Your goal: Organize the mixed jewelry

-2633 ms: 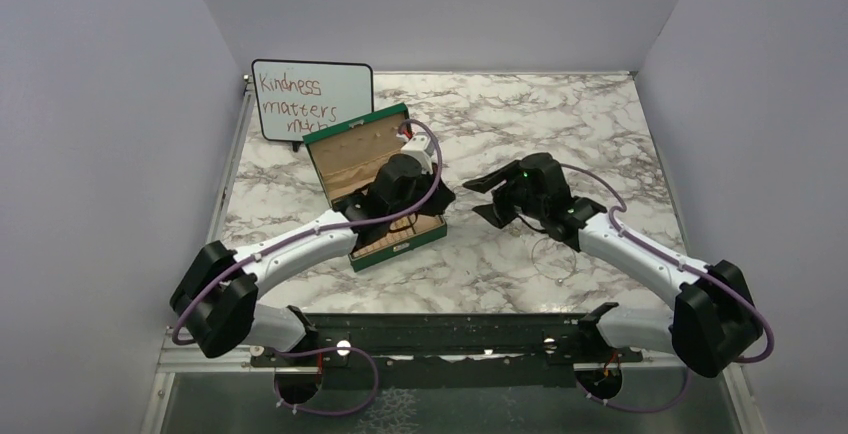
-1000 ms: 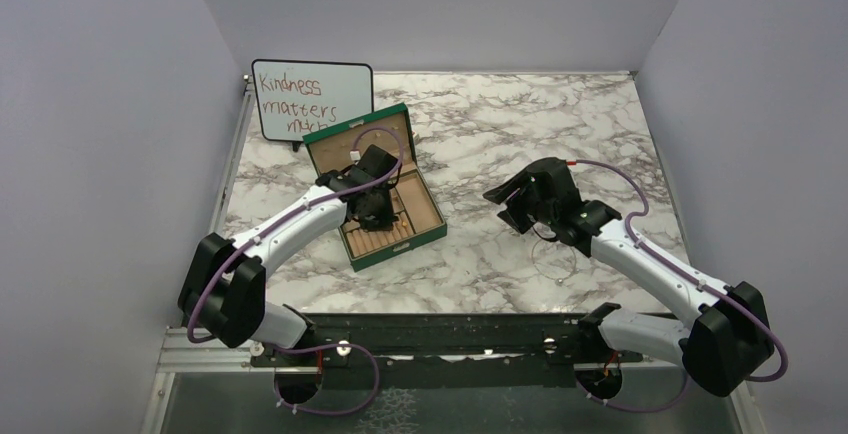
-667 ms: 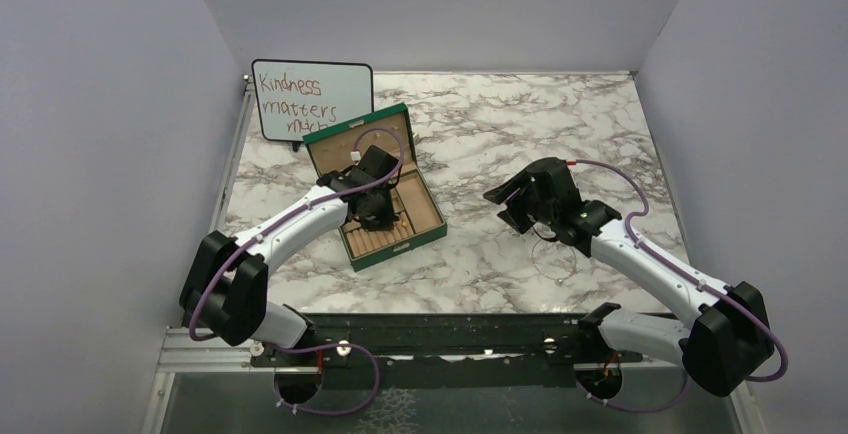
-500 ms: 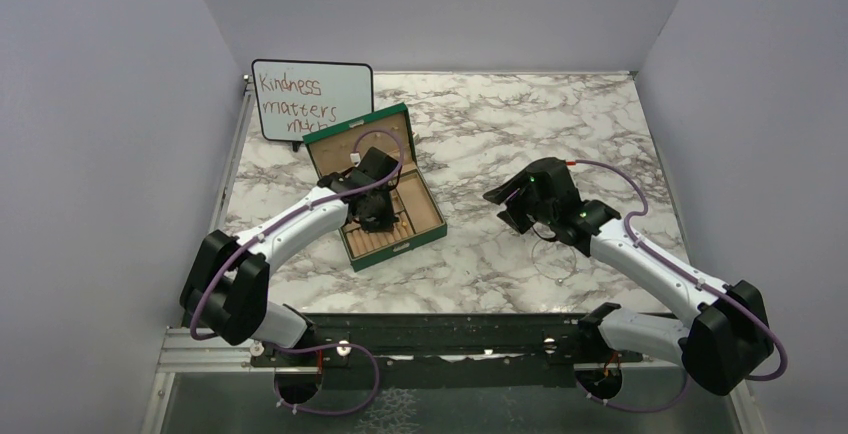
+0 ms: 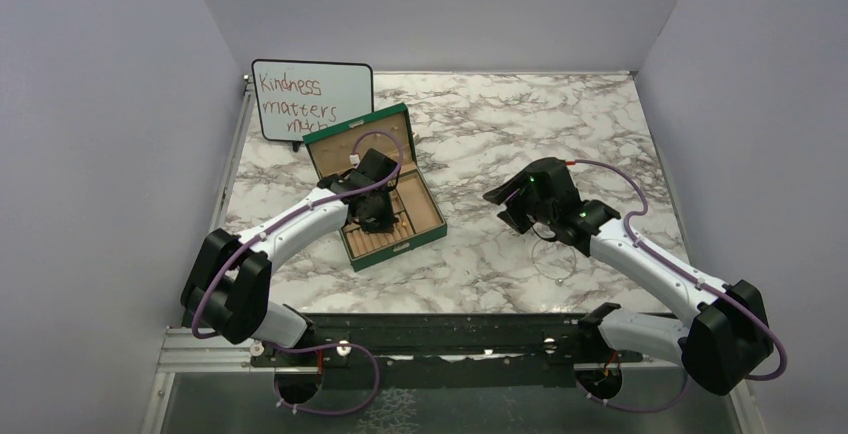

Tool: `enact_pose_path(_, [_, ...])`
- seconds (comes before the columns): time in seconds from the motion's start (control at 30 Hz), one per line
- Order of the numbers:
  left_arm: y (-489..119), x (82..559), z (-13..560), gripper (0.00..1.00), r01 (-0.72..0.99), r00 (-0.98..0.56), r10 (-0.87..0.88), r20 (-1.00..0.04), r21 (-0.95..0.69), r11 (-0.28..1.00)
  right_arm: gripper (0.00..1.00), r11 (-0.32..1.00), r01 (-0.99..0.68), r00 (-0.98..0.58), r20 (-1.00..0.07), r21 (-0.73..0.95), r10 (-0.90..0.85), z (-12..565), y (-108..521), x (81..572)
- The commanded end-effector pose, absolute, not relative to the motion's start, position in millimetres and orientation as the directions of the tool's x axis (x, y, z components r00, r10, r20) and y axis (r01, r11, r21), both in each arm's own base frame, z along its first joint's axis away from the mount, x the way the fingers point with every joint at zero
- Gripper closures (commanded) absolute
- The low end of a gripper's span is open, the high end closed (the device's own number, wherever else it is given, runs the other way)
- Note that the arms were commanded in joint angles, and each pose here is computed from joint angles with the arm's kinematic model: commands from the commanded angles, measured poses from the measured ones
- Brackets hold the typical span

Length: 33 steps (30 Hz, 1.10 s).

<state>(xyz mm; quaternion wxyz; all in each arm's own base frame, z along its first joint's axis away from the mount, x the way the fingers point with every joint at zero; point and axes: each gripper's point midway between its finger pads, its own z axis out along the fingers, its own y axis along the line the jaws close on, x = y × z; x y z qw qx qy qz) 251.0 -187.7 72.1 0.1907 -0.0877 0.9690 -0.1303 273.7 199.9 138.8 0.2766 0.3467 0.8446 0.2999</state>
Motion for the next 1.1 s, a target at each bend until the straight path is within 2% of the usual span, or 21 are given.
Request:
enact_pose_path(0.0, [-179, 247, 58, 1.0, -0.128, -0.922, -0.209, -0.327, -0.252, 0.959, 0.41, 0.597, 0.433, -0.593, -0.285, 0.675, 0.753, 136, 193, 275])
enact_pose_path(0.57, [-178, 252, 77, 0.74, -0.11, -0.897, -0.217, -0.385, -0.279, 0.954, 0.41, 0.598, 0.43, -0.593, -0.288, 0.677, 0.752, 136, 191, 273])
enact_pose_path(0.73, [-176, 252, 77, 0.76, -0.112, -0.895, -0.216, -0.391, -0.273, 0.955, 0.41, 0.599, 0.43, -0.597, -0.285, 0.676, 0.75, 135, 191, 272])
enact_pose_path(0.93, [-175, 253, 76, 0.9, -0.114, -0.893, -0.215, -0.396, -0.264, 0.958, 0.41, 0.601, 0.428, -0.599, -0.285, 0.675, 0.748, 134, 192, 272])
enact_pose_path(1.07, [-173, 256, 77, 0.93, -0.117, -0.888, -0.217, -0.406, -0.257, 0.959, 0.41, 0.6, 0.428, -0.602, -0.282, 0.676, 0.747, 134, 192, 272])
